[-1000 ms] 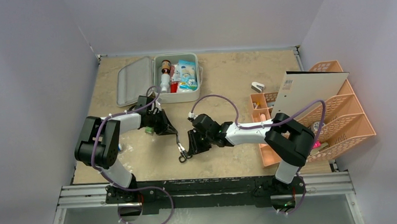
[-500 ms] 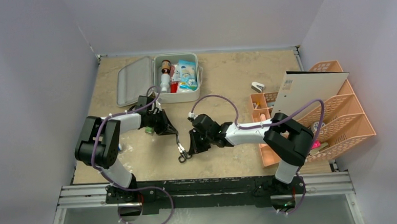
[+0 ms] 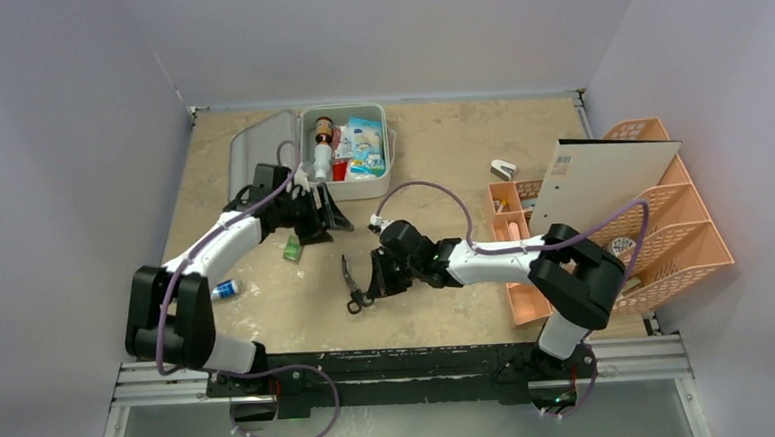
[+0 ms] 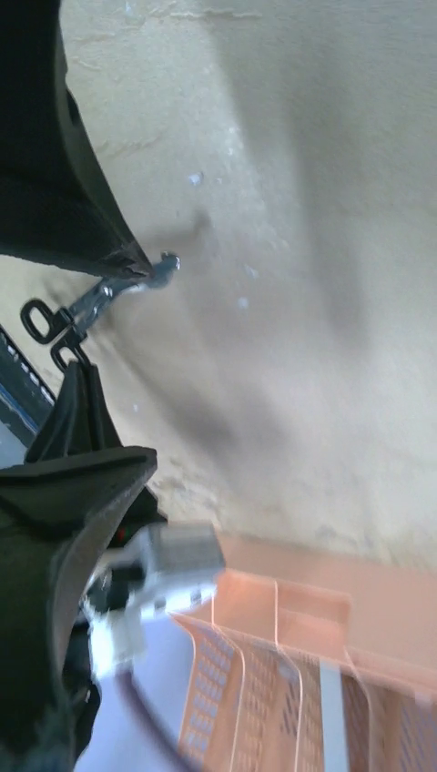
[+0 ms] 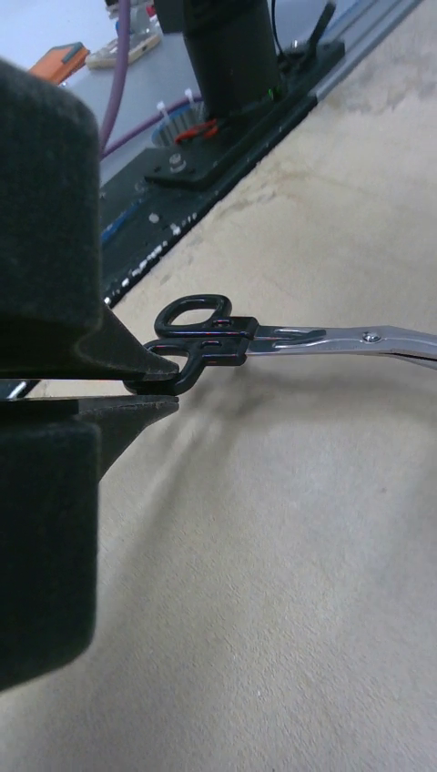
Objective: Organize the medicine kit
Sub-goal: Pick up the scissors from the center of the board.
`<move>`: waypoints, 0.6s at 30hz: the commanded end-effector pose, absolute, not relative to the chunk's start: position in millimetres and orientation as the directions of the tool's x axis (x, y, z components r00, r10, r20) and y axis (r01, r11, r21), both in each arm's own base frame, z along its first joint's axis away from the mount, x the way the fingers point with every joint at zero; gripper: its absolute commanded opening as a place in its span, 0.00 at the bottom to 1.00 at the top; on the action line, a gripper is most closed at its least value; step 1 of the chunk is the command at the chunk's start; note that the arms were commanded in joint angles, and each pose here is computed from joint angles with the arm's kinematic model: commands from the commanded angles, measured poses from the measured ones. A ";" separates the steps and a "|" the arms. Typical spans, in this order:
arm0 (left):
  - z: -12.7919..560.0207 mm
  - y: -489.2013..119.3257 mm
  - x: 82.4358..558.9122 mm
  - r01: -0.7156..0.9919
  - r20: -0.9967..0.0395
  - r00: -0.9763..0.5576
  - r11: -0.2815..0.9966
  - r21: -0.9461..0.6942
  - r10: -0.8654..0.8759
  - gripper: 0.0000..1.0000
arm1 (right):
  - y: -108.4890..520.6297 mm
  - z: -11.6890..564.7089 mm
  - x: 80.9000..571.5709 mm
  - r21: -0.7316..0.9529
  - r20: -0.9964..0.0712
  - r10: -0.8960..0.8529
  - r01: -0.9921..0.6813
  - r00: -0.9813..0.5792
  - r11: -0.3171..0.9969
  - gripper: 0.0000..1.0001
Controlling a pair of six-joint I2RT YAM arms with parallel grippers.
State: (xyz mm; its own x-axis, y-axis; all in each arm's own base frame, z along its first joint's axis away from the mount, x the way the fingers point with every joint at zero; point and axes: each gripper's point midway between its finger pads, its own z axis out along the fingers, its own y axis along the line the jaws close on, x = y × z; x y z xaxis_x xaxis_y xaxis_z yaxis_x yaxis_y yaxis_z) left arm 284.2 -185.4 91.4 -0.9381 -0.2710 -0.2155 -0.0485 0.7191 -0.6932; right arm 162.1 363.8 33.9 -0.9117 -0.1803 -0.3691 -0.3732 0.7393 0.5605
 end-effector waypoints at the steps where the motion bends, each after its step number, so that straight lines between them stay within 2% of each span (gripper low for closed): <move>1: 164.2 -178.9 294.6 0.124 -0.412 -0.887 0.752 -0.647 -0.208 0.73 | 369.6 70.3 169.5 0.586 -0.447 -0.138 -0.406 -0.884 0.701 0.00; 9: 242.7 -158.4 294.6 0.233 -0.594 -0.788 0.816 -0.529 -0.160 0.82 | 376.2 105.0 187.8 0.581 -0.514 -0.079 -0.415 -0.854 0.700 0.00; 18: 239.9 -137.4 282.7 0.245 -0.655 -0.748 0.871 -0.426 -0.110 0.86 | 383.1 160.7 254.7 0.546 -0.607 -0.025 -0.440 -0.794 0.713 0.00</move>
